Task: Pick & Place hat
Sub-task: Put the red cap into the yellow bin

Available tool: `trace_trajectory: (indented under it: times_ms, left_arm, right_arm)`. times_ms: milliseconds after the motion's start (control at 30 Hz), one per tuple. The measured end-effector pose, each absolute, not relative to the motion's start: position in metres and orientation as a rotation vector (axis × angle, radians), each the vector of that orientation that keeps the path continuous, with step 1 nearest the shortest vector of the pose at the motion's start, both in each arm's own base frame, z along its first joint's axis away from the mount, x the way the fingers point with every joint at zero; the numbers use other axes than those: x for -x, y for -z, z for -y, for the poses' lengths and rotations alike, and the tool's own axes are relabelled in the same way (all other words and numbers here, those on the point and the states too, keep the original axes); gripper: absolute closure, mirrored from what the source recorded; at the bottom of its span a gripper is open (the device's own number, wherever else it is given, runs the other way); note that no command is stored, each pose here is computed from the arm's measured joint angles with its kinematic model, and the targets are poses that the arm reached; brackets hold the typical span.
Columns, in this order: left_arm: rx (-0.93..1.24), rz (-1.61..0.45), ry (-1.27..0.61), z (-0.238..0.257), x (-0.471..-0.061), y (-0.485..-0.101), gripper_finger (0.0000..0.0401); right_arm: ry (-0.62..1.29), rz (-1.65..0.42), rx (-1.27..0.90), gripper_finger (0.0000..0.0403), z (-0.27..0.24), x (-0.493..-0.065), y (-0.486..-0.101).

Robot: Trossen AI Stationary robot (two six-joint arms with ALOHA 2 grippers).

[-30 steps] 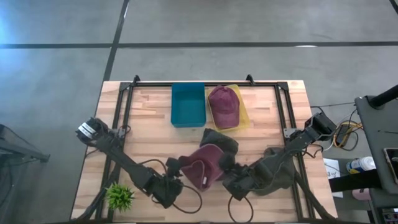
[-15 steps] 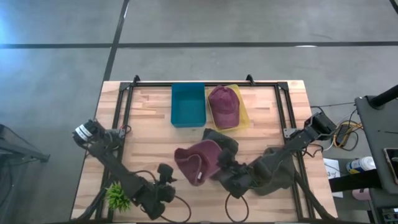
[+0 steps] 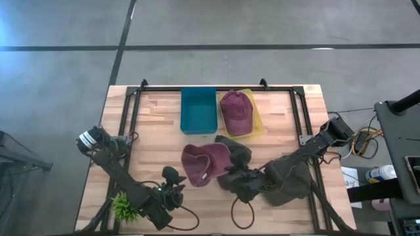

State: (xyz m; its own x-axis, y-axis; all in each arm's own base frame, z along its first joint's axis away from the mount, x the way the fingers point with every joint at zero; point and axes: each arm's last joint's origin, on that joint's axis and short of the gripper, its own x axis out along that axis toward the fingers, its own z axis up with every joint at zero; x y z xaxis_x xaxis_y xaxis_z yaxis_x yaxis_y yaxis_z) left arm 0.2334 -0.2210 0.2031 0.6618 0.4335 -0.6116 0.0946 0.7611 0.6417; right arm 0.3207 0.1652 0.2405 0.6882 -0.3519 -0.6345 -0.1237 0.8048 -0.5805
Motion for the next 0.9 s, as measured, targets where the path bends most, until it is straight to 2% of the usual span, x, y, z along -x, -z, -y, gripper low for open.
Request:
trace_trajectory:
  times_ms: [367,667,900]
  left_arm:
    - [-0.71,-0.845,-0.476,0.194,-0.215,-0.223,0.0223]
    - [-0.41,-0.744,-0.658,0.162,-0.217,-0.249,0.0223]
    - [-0.365,-0.746,-0.721,0.137,-0.227,-0.26,0.0223]
  right_arm:
    - [0.456,-0.681,0.473,0.039,-0.146,-0.32,-0.259]
    - [0.759,-0.525,0.059,0.039,-0.112,-0.286,-0.292]
    - [0.844,-0.437,-0.111,0.039,-0.082,-0.256,-0.307]
